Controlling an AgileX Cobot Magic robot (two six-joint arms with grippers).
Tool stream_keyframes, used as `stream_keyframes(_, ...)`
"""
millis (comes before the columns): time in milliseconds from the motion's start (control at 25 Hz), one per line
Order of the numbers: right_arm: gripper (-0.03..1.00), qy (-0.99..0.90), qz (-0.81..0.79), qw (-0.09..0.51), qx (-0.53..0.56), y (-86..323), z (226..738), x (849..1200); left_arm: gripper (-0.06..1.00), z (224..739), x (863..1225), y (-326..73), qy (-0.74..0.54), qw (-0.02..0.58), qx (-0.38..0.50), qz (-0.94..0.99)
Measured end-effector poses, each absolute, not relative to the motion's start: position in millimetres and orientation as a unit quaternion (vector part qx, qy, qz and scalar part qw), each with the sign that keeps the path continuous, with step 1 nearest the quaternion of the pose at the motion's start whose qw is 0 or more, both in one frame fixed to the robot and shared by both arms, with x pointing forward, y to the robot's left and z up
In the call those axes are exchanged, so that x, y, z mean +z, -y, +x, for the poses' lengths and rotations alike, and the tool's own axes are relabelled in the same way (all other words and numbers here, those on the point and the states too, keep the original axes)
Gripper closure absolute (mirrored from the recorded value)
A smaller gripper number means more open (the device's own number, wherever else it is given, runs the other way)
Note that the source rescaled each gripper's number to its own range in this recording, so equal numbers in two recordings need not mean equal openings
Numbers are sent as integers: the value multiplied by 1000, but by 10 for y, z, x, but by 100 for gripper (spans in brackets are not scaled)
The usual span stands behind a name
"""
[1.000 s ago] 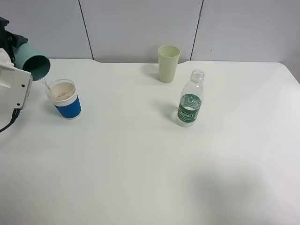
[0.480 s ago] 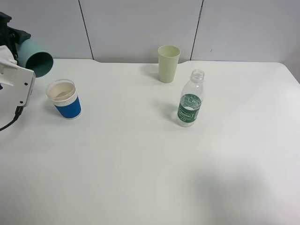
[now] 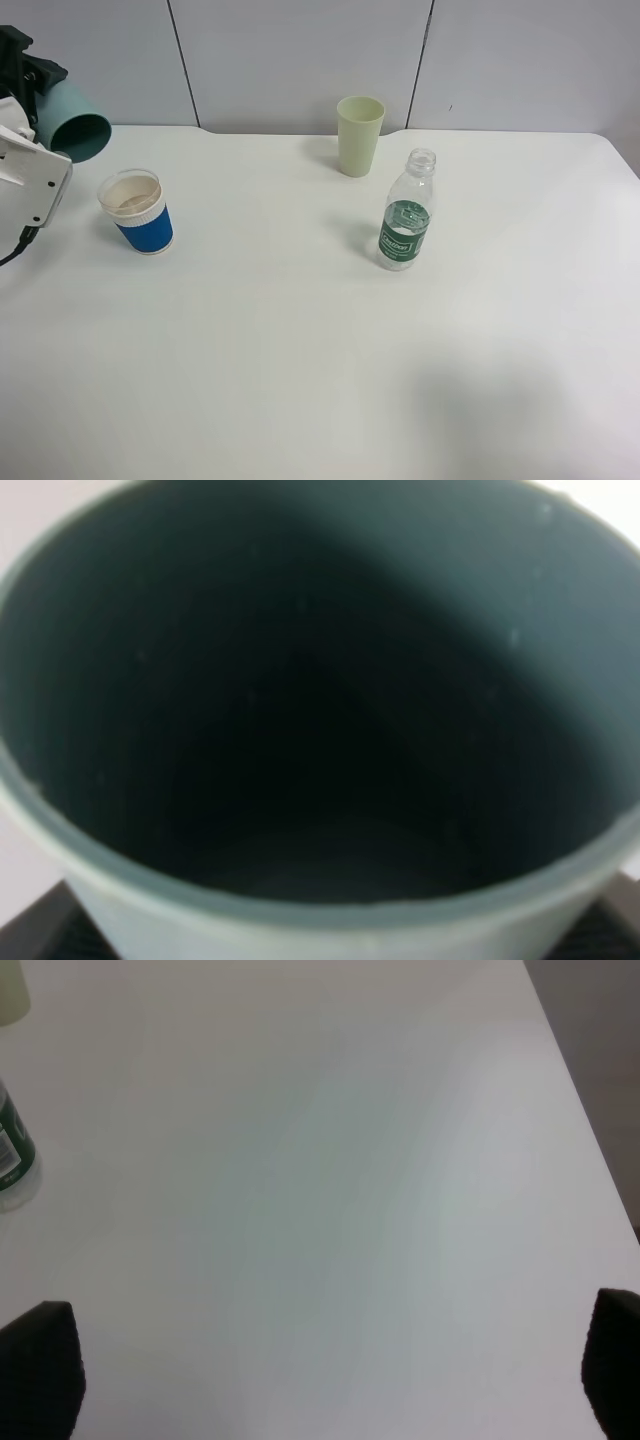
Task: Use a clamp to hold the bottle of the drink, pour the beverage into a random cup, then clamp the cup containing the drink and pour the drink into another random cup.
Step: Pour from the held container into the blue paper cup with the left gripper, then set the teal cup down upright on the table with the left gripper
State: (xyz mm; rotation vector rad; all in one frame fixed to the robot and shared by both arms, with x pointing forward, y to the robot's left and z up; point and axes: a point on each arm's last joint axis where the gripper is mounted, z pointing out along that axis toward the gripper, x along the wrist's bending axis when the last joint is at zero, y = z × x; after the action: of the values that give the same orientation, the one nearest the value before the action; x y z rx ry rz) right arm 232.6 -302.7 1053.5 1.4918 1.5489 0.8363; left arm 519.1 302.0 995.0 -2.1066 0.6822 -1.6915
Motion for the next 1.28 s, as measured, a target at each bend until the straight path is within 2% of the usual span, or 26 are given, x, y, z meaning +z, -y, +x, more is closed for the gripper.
stream_keyframes(240, -3, -614, 591, 405, 331, 3027, 2326, 10535, 93, 5187, 9932, -3024, -239, 174, -590, -751)
stream_keyframes(440, -3, -614, 591, 405, 331, 3027, 2326, 10535, 93, 5159, 9931, -3035, -195, 141, -584, -775)
stream_keyframes(640, -3, -614, 591, 405, 331, 3027, 2326, 10535, 93, 5082, 10047, -2983, -91, 63, -595, -796)
stream_keyframes(840, -3, -614, 591, 405, 331, 3027, 2326, 10535, 93, 5073, 10327, -2742, 4, -56, -612, -789)
stream_keyframes(920, -3, -614, 591, 405, 331, 3027, 2326, 10535, 93, 5084, 10441, -2604, 18, -99, -613, -784)
stream_keyframes(1080, -3, -614, 591, 405, 331, 3027, 2326, 10535, 93, 5104, 10631, -2357, 7, -147, -616, -774)
stream_keyframes(1280, -3, -614, 591, 405, 331, 3027, 2326, 10535, 93, 5054, 10702, -2089, 27, -209, -602, -770)
